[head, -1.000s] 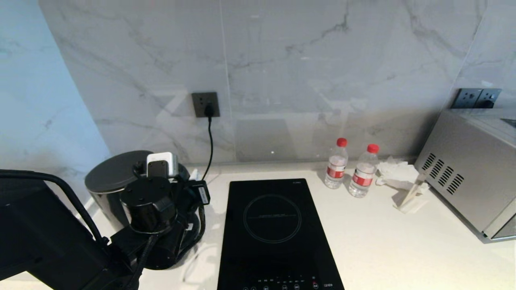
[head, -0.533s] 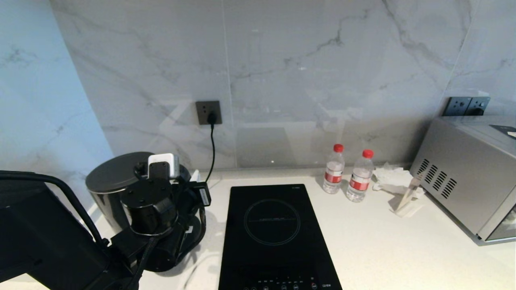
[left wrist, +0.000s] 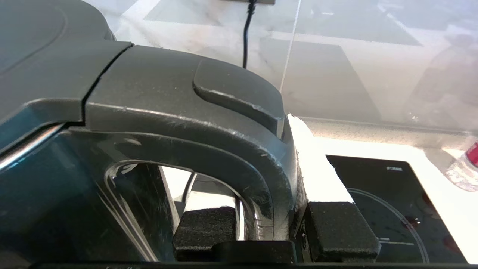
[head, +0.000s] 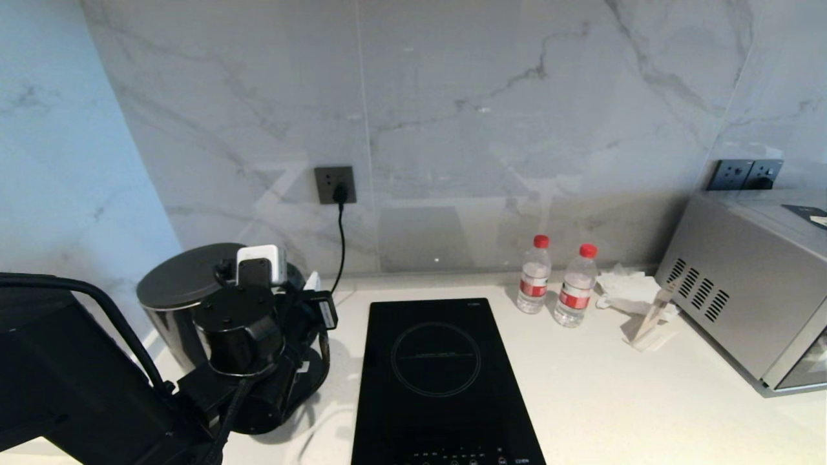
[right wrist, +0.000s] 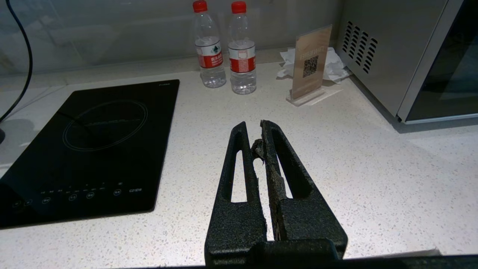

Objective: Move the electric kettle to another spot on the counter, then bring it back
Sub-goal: Place it by the sink

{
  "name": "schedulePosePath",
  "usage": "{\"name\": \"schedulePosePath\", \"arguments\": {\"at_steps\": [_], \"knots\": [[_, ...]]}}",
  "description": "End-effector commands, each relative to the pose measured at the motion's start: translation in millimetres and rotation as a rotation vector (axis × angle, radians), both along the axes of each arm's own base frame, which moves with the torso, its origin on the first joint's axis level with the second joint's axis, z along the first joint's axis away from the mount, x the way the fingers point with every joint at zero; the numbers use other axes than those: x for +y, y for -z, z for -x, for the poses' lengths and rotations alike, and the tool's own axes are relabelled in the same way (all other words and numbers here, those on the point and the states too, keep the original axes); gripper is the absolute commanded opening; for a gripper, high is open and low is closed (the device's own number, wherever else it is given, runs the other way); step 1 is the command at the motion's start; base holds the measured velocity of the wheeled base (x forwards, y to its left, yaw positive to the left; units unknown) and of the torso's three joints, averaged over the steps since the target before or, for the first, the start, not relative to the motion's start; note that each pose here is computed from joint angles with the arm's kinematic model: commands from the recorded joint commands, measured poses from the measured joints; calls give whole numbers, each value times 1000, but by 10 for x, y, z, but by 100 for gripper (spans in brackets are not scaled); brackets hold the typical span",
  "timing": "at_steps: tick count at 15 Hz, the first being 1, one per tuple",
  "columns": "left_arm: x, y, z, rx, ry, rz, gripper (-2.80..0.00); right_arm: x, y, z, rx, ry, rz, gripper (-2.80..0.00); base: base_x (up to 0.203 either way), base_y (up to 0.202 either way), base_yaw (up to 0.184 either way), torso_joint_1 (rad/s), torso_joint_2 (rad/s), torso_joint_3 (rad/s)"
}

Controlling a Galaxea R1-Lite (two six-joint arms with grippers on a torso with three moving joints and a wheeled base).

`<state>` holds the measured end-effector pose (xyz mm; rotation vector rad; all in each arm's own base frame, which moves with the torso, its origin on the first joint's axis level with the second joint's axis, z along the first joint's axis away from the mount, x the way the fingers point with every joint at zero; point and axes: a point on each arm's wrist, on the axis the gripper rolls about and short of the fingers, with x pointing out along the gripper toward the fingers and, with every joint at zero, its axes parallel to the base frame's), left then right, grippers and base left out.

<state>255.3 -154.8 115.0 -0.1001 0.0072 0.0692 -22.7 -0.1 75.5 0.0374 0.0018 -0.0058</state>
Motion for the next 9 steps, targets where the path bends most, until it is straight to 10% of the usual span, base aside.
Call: {"name": "schedulePosePath", "arguments": {"at_steps": [1, 9], "knots": [[-4, -8, -2, -7, -3, 6, -280, 0, 0, 0, 0, 0, -1, -280, 0, 0, 0, 83, -171, -89], [-5, -3, -4, -6, 0, 6, -280, 0, 0, 0, 0, 0, -1, -280, 0, 0, 0, 40, -84, -45]]}}
